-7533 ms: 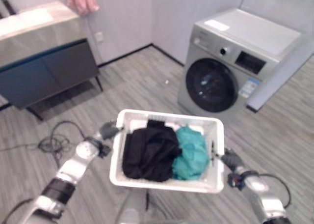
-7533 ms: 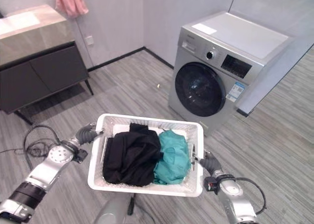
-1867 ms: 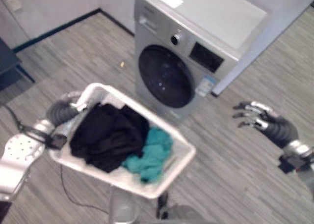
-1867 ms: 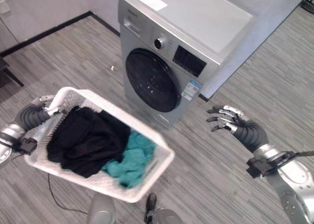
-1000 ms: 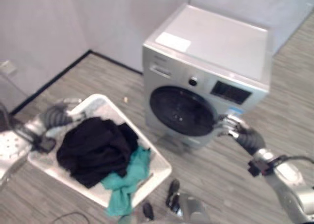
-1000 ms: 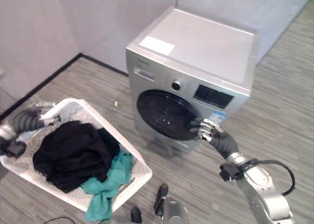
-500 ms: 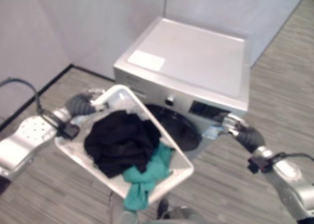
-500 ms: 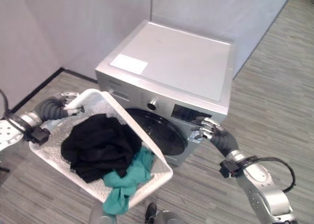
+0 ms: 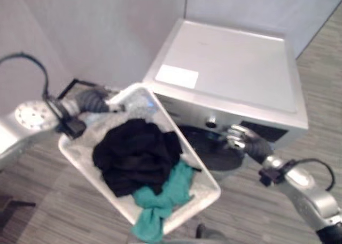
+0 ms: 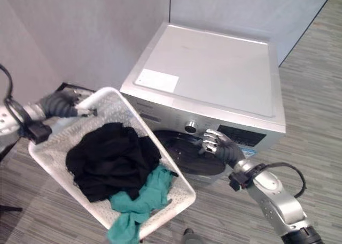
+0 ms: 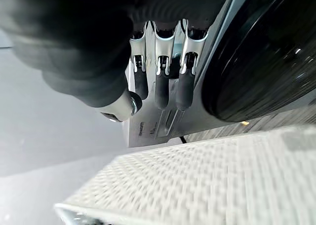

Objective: Grab the laundry basket,head to the washer,open it,put in the laundry and shut it.

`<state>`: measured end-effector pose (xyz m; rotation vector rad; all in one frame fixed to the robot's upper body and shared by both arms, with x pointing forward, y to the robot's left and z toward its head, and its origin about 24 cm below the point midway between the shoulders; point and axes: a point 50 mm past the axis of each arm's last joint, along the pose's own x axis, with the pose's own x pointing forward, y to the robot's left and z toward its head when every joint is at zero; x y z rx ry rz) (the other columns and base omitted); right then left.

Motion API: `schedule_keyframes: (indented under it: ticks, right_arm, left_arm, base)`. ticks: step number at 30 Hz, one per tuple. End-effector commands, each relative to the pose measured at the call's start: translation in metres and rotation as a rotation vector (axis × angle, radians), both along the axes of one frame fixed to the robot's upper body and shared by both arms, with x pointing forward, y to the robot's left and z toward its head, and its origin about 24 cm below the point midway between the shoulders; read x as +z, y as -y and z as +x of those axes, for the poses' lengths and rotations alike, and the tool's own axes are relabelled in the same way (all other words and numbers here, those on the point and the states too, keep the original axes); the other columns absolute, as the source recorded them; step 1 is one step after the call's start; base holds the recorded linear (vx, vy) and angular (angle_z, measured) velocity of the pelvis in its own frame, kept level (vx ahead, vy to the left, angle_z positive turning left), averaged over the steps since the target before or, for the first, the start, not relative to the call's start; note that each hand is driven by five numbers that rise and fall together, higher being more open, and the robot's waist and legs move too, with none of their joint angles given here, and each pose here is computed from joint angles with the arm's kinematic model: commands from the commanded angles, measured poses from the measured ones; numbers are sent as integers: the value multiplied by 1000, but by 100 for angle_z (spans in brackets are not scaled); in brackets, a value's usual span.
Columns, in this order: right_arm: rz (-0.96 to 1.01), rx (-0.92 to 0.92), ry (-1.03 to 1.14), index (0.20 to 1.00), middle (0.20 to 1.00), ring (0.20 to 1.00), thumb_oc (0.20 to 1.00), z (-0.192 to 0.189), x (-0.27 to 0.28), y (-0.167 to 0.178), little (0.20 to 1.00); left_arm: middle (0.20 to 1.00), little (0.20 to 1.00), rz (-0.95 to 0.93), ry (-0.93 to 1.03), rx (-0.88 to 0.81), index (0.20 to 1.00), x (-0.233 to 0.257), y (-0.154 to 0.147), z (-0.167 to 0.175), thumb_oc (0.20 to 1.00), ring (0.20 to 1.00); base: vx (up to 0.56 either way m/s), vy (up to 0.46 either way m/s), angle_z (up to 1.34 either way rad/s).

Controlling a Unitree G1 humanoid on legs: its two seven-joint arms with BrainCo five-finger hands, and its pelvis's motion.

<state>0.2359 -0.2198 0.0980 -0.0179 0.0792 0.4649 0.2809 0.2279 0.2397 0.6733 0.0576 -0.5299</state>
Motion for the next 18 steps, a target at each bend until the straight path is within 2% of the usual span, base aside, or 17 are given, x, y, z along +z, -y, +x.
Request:
schedule_keyframes:
  ticks: [1, 9, 14, 18]
  right_arm:
    - [-66, 34, 73, 200, 200, 200, 200, -1, 25, 13, 200]
    - [-108, 44, 39, 200, 200, 200, 200, 3, 16, 12, 200]
    - [-128, 64, 18, 200, 200, 200, 200, 9, 11, 8, 200]
    - [-142, 77, 12, 200, 200, 200, 200, 11, 10, 7, 200]
  left_arm:
    - [200, 200, -216, 210, -162, 200, 54, 27, 5, 200, 200]
    - [200, 200, -158, 247, -184, 200, 92, 47, 29, 200, 200]
    - [200, 200, -59, 227, -256, 200, 99, 75, 41, 200, 200]
    - [200, 200, -58, 223, -318, 200, 101, 95, 42, 200, 200]
  base:
    - [10, 54, -26]
    - [11, 55, -22]
    - [1, 11, -5]
    - [9, 12, -10]
